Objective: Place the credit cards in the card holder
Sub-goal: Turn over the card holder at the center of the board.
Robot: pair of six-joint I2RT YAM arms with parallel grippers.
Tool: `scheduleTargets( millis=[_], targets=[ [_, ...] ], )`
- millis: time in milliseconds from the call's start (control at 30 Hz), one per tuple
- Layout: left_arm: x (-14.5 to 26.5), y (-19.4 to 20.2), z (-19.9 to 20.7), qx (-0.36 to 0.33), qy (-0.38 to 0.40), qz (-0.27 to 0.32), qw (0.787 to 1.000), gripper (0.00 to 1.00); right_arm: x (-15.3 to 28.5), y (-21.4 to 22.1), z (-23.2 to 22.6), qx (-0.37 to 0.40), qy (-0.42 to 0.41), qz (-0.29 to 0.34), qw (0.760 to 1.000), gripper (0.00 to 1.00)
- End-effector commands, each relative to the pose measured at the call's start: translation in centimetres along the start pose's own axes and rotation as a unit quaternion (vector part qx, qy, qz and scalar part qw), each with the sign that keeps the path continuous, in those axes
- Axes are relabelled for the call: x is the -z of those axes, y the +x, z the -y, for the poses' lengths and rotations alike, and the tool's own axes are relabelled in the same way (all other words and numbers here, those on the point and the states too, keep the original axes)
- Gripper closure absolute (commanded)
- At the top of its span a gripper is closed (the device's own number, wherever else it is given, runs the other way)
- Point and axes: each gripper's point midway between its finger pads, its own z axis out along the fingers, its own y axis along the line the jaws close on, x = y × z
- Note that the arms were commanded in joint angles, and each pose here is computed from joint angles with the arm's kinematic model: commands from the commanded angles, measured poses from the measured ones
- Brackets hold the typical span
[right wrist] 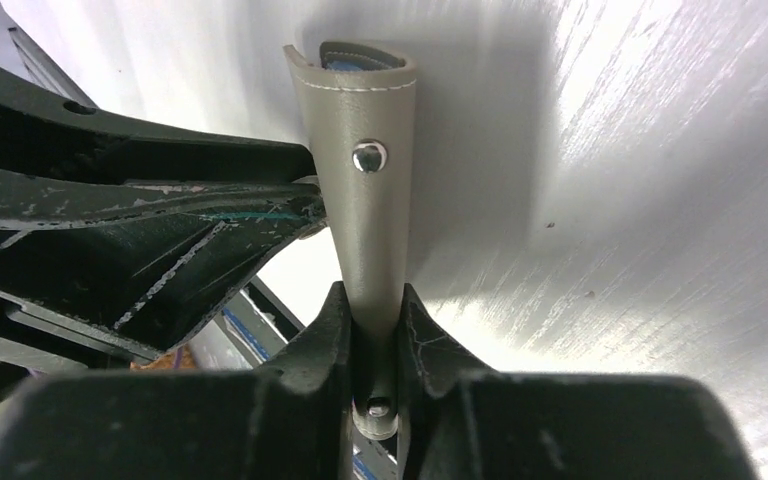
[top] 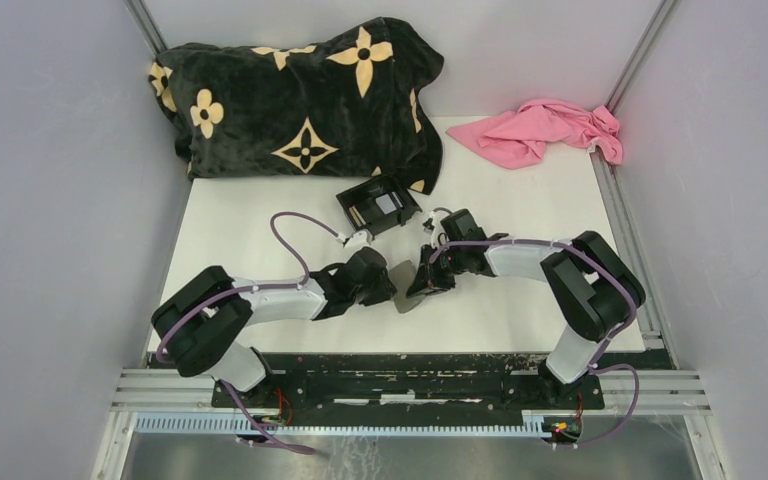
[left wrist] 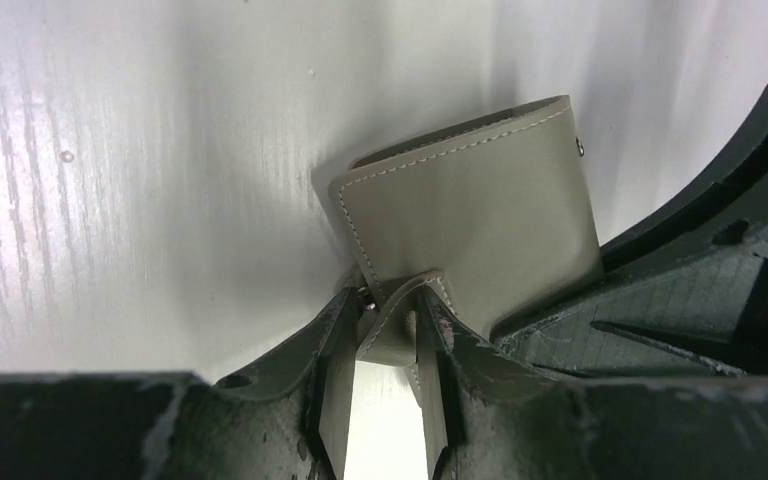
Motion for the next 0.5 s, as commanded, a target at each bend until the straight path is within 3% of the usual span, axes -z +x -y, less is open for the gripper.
scheduleTargets(
  millis=[0,267,467],
  targets=[
    [-0.5,1.4,-1.9,-0.044,-0.044,-0.037,0.997,0.63,1.3,-2.3,-1.1,0.050,0.042,0.043,0.997,0.95],
    [3.8,-5.3,-0.8,-0.023,-0.080,0.053,0.995,0.58,8.2,-7.1,-0.7,0.136,0.225,0.113,0.958,0.99],
    [6.6,-7.2,-0.9,0.011,-0.068,0.101,0.993,0.57,10.5,-7.7,-1.1,0.217,0.364,0.106,0.900,0.99]
  ],
)
